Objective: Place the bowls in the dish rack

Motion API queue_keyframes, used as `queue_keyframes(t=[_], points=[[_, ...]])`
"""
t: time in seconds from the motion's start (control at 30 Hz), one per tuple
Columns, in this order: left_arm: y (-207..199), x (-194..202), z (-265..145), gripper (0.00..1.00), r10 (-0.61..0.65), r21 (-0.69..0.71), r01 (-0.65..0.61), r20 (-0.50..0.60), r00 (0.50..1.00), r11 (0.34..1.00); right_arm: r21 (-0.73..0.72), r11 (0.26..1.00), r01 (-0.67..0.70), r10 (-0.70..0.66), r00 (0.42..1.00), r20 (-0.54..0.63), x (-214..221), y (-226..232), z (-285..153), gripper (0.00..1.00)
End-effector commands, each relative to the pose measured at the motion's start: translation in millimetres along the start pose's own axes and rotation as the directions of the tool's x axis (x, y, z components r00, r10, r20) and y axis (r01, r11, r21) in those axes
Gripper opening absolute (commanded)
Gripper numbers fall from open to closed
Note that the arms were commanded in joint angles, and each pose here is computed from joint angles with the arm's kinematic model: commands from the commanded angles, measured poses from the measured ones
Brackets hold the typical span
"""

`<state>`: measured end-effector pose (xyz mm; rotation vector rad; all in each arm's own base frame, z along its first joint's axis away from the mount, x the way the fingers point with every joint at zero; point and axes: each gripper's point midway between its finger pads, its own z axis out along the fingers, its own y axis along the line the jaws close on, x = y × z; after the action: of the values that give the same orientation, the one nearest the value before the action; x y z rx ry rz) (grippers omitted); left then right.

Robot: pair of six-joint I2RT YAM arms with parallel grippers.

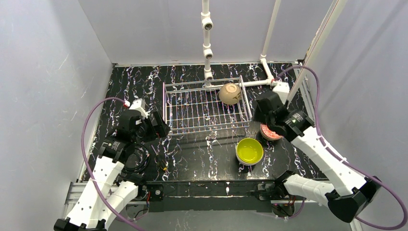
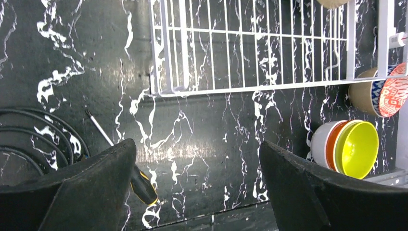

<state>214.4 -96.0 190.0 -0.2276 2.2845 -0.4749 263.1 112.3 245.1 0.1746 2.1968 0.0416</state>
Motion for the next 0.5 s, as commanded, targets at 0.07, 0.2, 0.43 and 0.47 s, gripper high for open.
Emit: queue_keyframes(t=[0.07,0.2,0.43,0.47], points=[[1,39,0,0.98,-0.014,0.055,0.02,-0.119,0.993,0.998,0.355,0.935,-0.027,0.025,1.0,0.01,49,-89,-2,0.66],[-5,49,-6,0.98,0.005,0.112,0.011,-0.143,0.99,0.994,0.462,0.885,-0.059,0.024,0.996,0.082,42,-106,10,0.67],[-5,59,-12,0.98,0.022,0.105,-0.007,-0.15,0.988,0.994,0.511,0.859,-0.034,0.02,0.999,0.032,37,-123,49,0.55],[-4,61,-12,0.98,0.04,0.086,-0.027,-0.152,0.988,0.996,0.522,0.853,-0.026,0.016,1.0,0.025,37,-125,51,0.54]])
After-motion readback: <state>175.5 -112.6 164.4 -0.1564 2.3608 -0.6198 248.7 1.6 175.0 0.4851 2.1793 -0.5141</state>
